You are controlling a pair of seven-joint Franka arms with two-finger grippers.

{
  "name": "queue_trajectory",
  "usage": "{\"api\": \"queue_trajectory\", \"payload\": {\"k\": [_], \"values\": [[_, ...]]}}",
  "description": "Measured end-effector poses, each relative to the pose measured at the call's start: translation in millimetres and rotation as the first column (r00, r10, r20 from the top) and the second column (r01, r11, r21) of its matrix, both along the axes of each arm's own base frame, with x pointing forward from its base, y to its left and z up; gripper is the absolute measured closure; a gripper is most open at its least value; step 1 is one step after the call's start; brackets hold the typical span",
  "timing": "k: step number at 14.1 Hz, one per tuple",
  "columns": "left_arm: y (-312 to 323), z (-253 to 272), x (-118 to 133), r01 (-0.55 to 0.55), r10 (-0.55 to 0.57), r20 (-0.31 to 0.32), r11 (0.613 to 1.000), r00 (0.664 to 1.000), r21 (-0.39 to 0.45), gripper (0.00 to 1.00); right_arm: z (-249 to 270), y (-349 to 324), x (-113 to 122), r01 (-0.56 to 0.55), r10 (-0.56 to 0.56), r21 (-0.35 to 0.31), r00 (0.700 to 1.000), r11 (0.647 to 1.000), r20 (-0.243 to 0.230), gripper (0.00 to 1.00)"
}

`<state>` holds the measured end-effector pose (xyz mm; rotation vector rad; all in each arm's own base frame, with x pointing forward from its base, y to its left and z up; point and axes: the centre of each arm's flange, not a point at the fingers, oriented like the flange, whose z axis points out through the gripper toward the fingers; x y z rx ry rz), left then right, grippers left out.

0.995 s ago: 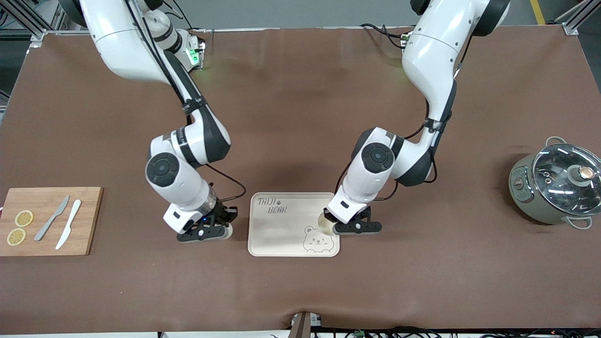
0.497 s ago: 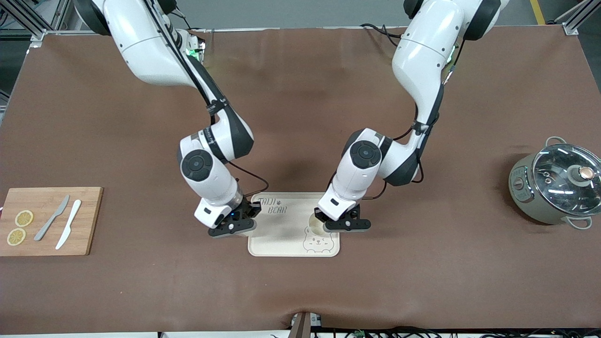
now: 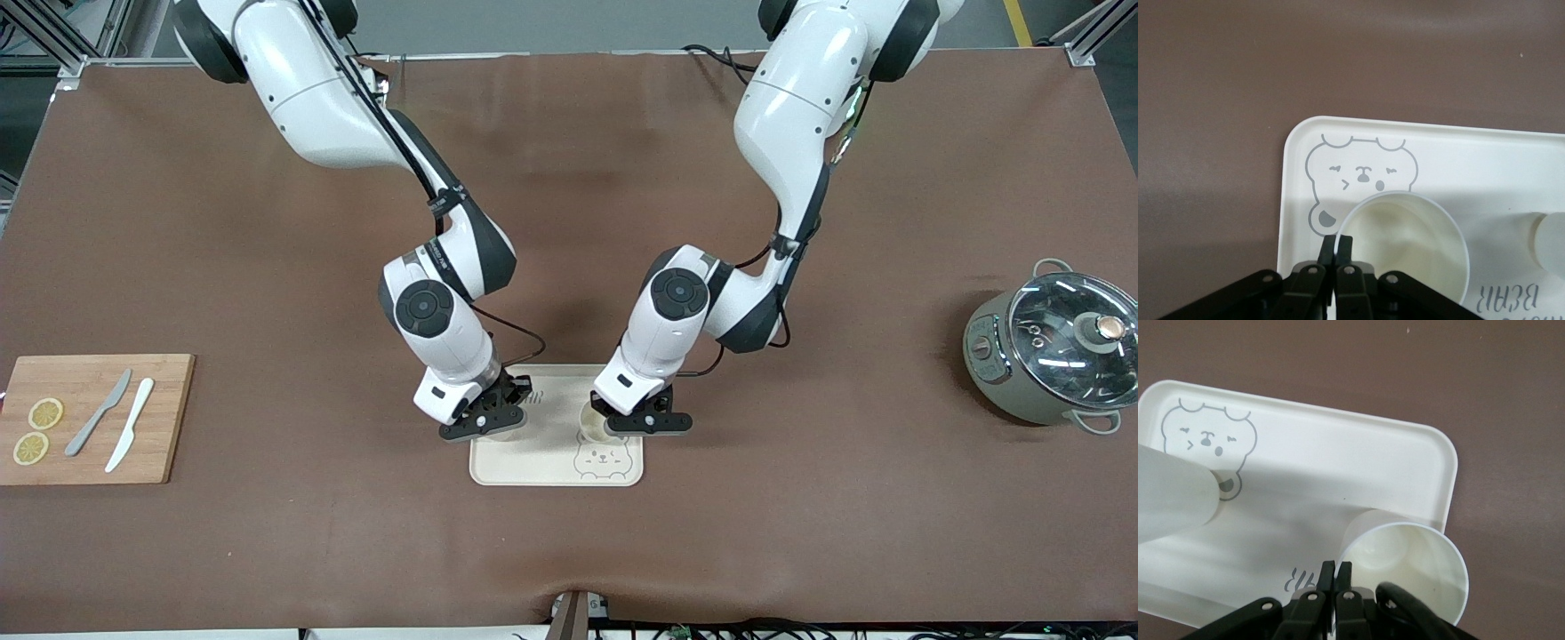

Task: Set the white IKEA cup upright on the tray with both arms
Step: 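Lower both cups upright onto the tray and open both grippers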

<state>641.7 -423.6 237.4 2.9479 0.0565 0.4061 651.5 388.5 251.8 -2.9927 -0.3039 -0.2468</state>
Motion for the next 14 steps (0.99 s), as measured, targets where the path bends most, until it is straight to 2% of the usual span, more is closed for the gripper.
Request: {"api": "queue_trajectory", "payload": {"k": [4,5,9,12,14], "values": [[0.9,-1.5,0.3,0.001,-0.001,0.001,1.000,1.000,0.005,0.97,0.8,1.1,0.9,0.000,0.000,0.001,1.000,1.000,0.003,0.96],[1.0,-1.6,0.4,0.001,-0.001,0.001,1.000,1.000,0.005,0.97,0.7,1.1,0.9,0.000,0.000,0.002,1.000,1.000,0.003,0.90],[2.0,-4.9,0.7,0.000,0.000,-0.001,1.000,1.000,0.008,0.97,0.3,1.4,2.2,0.001,-0.001,0.002,1.000,1.000,0.006,0.50],[2.1,-8.4,0.7,0.000,0.000,0.000,1.000,1.000,0.008,0.97,15.5,1.1,10.9,0.008,-0.008,0.015,0.999,1.000,0.034,0.19],[2.0,-8.2,0.8,0.000,0.000,0.003,1.000,1.000,0.007,0.97,25.4,-5.1,18.5,0.019,-0.020,0.014,0.999,1.000,0.035,0.01]]}}
